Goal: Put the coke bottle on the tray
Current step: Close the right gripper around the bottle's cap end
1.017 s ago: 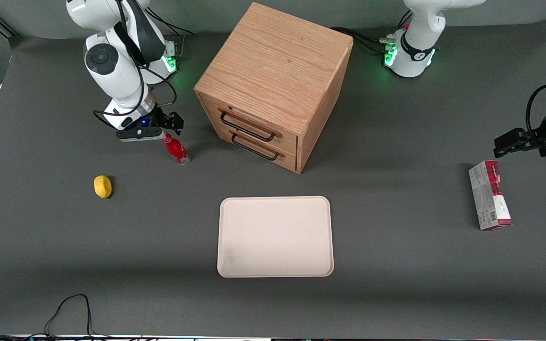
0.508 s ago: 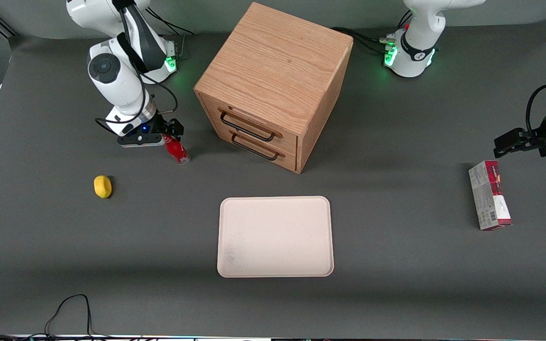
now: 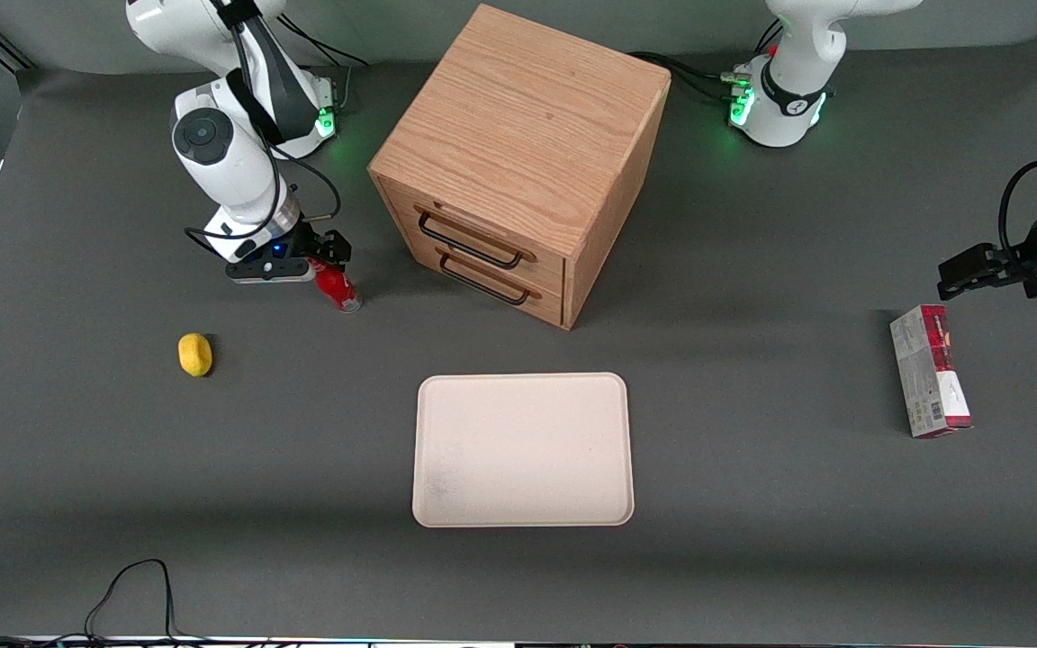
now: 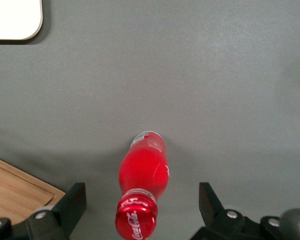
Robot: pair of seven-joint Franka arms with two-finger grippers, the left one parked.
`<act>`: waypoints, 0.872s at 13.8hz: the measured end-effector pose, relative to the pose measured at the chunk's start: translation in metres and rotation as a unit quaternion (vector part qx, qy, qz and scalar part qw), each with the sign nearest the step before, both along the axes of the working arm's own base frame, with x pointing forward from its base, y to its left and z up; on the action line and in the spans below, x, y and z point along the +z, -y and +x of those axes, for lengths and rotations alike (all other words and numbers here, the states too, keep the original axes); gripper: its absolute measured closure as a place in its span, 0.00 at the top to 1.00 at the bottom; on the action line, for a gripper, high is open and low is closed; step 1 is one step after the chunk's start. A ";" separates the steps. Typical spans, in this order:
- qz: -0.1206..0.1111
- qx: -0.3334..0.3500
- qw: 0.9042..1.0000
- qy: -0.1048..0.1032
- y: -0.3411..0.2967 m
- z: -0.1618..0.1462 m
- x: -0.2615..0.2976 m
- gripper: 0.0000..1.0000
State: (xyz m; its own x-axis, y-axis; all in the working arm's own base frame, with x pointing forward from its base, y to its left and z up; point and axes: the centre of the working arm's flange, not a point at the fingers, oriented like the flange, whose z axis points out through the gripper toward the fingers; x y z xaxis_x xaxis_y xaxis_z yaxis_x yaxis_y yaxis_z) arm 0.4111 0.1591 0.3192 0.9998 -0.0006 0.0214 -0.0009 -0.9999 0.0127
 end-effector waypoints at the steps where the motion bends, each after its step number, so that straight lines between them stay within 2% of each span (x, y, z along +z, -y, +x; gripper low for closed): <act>1: 0.000 0.000 1.000 0.000 0.000 0.000 0.000 1.00; 2: 0.000 0.000 1.000 0.000 0.000 0.000 0.000 0.93; 7: -0.002 0.000 1.000 -0.005 0.000 -0.001 0.001 0.37; 8: -0.003 0.000 1.000 -0.006 0.000 -0.002 0.001 0.33; 12: -0.003 0.000 1.000 -0.006 0.000 -0.001 0.002 0.32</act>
